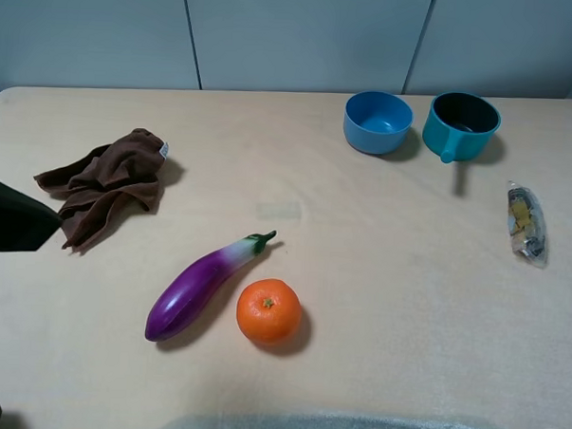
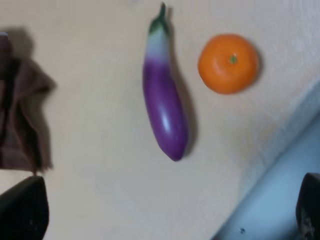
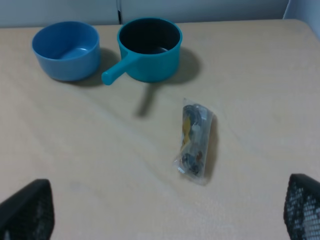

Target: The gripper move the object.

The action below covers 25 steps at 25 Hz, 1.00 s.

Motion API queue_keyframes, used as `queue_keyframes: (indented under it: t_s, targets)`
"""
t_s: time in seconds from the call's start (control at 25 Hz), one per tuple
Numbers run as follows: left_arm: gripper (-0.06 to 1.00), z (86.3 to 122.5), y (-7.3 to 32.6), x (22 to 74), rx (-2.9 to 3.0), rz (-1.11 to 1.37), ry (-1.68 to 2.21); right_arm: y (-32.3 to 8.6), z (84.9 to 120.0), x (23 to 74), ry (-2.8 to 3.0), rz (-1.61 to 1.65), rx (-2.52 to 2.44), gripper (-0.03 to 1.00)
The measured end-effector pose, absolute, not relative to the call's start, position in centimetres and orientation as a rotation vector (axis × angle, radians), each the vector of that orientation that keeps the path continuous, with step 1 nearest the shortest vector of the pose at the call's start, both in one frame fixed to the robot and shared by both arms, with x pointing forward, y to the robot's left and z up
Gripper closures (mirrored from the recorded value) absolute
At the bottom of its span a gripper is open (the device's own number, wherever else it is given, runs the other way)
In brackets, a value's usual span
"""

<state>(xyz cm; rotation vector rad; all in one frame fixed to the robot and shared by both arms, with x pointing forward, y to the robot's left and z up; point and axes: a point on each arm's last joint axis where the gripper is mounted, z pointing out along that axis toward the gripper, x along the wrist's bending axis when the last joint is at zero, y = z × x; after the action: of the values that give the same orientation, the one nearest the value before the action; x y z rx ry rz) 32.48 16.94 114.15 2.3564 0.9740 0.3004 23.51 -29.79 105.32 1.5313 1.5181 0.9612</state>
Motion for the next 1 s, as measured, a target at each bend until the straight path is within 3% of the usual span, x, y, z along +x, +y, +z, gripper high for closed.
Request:
queue_keyframes:
  t_s: [0.48, 1.0]
  targets:
    - [-0.05, 115.2, 22.4, 33.6, 2.251, 0.502, 1.069, -29.8, 105.3, 23.5, 1.518, 0.961, 1.531, 0.28]
    - [-0.05, 112.1, 29.7, 28.4, 1.924, 0.762, 1.442, -29.8, 105.3, 23.5, 1.518, 0.961, 1.531, 0.28]
